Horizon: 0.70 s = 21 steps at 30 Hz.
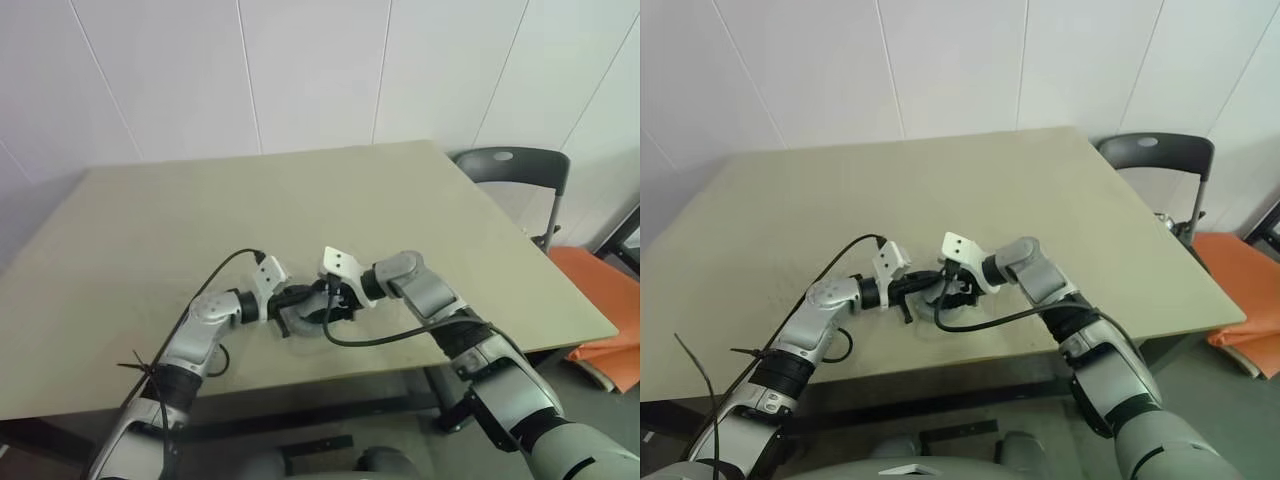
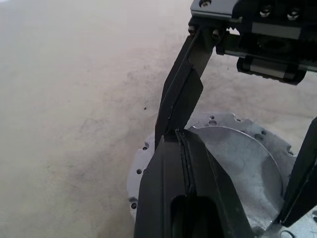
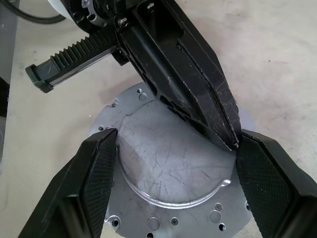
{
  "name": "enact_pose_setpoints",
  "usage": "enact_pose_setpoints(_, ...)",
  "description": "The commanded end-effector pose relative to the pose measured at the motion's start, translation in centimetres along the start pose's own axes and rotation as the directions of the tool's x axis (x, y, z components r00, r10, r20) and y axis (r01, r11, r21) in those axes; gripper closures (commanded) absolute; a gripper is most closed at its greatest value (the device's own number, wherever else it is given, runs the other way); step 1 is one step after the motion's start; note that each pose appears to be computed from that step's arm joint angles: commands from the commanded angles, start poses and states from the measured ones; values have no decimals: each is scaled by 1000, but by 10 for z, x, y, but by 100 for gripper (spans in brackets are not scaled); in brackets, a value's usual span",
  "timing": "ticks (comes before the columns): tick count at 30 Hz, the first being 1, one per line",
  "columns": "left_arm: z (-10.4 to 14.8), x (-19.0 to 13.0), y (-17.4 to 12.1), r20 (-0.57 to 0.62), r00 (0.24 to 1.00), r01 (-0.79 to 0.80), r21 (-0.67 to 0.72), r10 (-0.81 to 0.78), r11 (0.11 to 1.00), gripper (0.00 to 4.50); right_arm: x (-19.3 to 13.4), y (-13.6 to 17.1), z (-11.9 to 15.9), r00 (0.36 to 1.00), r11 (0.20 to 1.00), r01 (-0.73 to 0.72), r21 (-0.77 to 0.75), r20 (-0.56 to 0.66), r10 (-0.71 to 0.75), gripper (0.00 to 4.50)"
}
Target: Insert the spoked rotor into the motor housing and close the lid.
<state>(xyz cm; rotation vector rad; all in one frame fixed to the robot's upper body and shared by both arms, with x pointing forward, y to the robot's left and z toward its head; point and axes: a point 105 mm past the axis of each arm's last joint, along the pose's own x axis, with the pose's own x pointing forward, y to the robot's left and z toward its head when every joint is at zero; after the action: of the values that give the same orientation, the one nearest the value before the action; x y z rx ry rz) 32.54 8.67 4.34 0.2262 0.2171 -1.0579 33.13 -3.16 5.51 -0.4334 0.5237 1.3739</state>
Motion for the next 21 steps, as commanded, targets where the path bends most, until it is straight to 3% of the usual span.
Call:
enact_pose_setpoints(1, -47, -11, -8, -191, 981, 21, -61, -32, 998, 450, -5, -3, -31, 996, 992, 54, 111, -77, -46, 20)
enact_pose_setpoints(2, -46, -12, -8, -192, 981, 26, -59, -37, 998, 450, -5, -1, -28, 998, 992, 42, 118, -61, -35, 1)
enact_pose_setpoints(9, -43, -22, -18, -207, 968, 120, -126, -145, 985, 450, -7, -25, -20, 987, 974, 163, 159, -26, -161, 1)
enact_pose_setpoints(21, -40, -28, -13, -212, 967, 115, -137, -142, 984, 450, -20, -31, -3, 987, 966, 105, 236, 95, -131, 1)
